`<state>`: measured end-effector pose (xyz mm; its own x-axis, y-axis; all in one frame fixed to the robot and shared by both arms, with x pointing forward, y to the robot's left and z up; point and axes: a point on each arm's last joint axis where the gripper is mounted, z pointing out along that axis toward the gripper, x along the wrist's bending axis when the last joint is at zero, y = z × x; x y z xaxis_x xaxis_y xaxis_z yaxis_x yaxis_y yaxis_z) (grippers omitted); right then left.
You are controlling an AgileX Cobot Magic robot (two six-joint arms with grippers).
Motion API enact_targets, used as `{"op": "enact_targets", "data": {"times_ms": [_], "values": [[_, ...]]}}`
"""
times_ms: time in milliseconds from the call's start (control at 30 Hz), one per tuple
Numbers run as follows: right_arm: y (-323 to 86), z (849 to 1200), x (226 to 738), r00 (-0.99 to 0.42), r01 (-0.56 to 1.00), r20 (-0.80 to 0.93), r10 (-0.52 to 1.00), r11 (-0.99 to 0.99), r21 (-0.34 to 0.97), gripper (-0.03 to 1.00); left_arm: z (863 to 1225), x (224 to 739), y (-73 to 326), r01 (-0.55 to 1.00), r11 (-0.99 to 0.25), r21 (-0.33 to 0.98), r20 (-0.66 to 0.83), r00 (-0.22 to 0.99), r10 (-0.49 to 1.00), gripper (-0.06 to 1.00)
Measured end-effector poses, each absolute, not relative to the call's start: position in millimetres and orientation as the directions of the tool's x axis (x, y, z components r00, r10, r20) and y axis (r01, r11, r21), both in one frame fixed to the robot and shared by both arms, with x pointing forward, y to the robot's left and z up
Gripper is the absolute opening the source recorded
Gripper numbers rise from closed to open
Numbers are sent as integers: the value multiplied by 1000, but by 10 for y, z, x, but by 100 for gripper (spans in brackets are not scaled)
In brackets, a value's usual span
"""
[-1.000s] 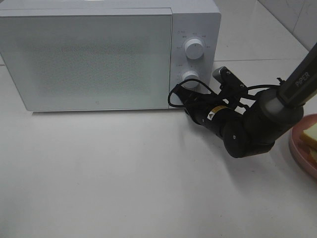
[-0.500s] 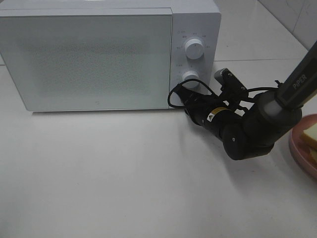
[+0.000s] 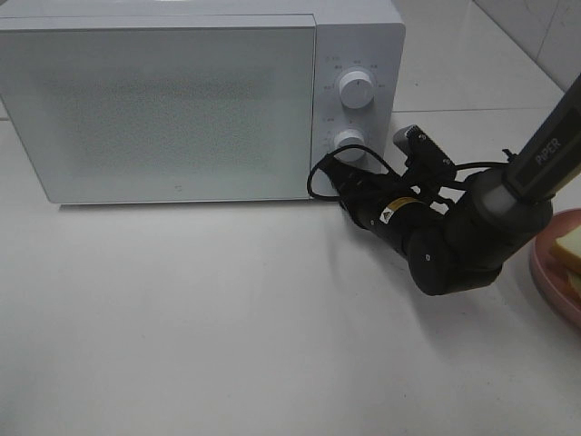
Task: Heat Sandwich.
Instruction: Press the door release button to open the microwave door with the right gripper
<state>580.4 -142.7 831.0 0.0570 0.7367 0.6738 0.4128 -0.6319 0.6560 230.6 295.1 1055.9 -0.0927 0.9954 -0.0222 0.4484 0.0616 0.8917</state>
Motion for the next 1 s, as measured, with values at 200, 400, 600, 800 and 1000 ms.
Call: {"op": "enact_targets", "data": {"times_ms": [200, 400, 600, 800, 1000], "values": [[-1436, 8312, 5810, 51, 415, 672, 739, -627, 659, 1, 10559, 2306, 2951, 448, 62, 892, -22, -93, 995, 80], [-1423, 8319, 5851, 54, 410, 675, 736, -633, 657, 1, 10559, 2306, 2951, 448, 62, 892, -22, -93, 995, 80], [-1420, 8301, 5858, 59, 430, 659, 750, -615, 661, 1, 10559, 2306, 2951, 448, 62, 892, -22, -93, 995, 80], [-1418, 8309, 5872, 77, 457, 647, 759, -603, 654, 1, 10559, 2306, 2951, 448, 62, 892, -22, -93, 995, 80], [-1419, 8303, 5871, 77, 456, 646, 759, -603, 654, 1, 10559, 2306, 2951, 448, 62, 892, -22, -93, 995, 80]]}}
